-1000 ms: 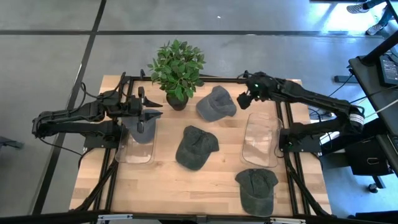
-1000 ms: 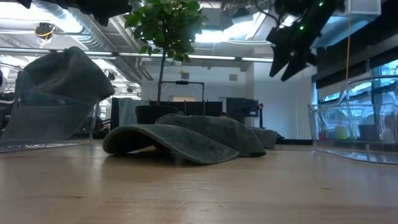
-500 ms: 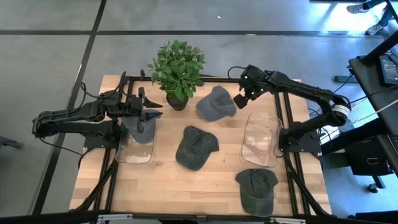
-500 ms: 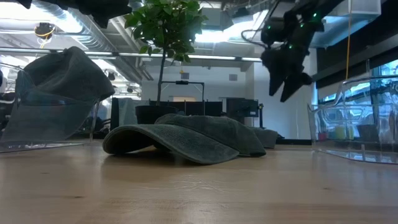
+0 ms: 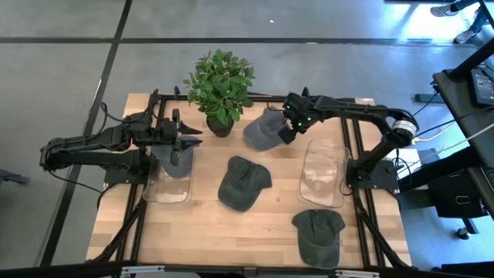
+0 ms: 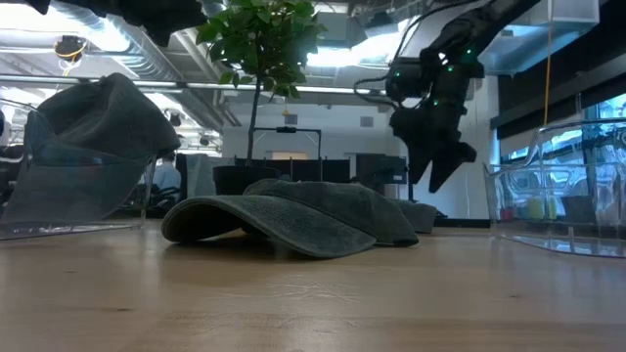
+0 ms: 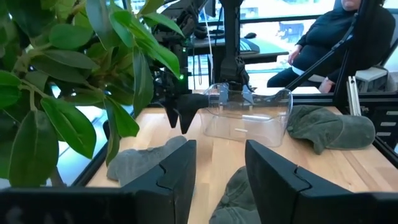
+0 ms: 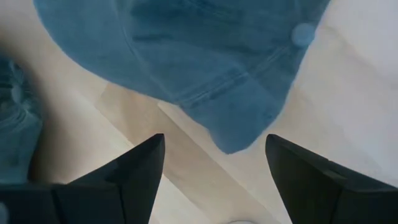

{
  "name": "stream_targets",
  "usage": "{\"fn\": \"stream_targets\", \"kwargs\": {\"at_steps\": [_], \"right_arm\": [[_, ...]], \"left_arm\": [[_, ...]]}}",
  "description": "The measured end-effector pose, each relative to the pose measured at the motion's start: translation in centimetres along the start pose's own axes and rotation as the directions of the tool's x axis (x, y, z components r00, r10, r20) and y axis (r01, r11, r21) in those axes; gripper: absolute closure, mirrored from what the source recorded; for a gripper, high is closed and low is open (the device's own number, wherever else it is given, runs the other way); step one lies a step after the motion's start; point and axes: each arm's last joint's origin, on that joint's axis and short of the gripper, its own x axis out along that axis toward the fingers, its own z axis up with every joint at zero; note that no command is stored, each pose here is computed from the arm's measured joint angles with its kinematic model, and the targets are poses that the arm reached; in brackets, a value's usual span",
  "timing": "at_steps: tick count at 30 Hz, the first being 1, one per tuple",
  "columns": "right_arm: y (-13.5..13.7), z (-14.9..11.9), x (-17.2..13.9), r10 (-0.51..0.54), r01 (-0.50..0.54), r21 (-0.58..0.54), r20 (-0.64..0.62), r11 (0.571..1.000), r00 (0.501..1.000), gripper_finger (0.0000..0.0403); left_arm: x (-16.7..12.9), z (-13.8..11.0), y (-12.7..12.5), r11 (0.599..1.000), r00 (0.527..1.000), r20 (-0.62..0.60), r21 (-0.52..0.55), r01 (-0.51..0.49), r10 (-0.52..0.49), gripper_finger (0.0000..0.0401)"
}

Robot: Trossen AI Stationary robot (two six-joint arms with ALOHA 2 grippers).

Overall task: Pick & Place hat
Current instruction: Put the gray cap into the left transparent bin

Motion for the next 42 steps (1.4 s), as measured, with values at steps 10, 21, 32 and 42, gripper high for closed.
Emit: {"fn": "stream_targets", "kwargs": {"at_steps": [10,21,32,42], "right_arm": [[0.9,-0.1,2.8,-0.170,0.170,-0.025,-0.008,0.985,0.985,0.0125],[1.0,0.4,5.5,-0.150,0.147,-0.063,-0.039,0.987,0.988,0.0138],[1.0,0.5,5.1,-0.224,0.221,-0.164,0.000,0.961,0.975,0.0317],[1.7,0.1,4.5,-0.426,0.437,-0.282,0.103,0.854,0.899,0.0386]], "left_arm": [[0.0,-0.3,0.0,1.000,0.999,-0.034,-0.025,0.001,-0.002,0.0265],[0.0,-0.3,0.0,1.000,0.999,-0.033,-0.026,0.001,-0.002,0.0265],[0.0,-0.3,0.0,1.000,0.999,-0.032,-0.026,0.001,-0.002,0.0268],[0.0,-0.2,0.0,1.000,1.000,-0.025,-0.026,0.001,-0.001,0.0267]]}}
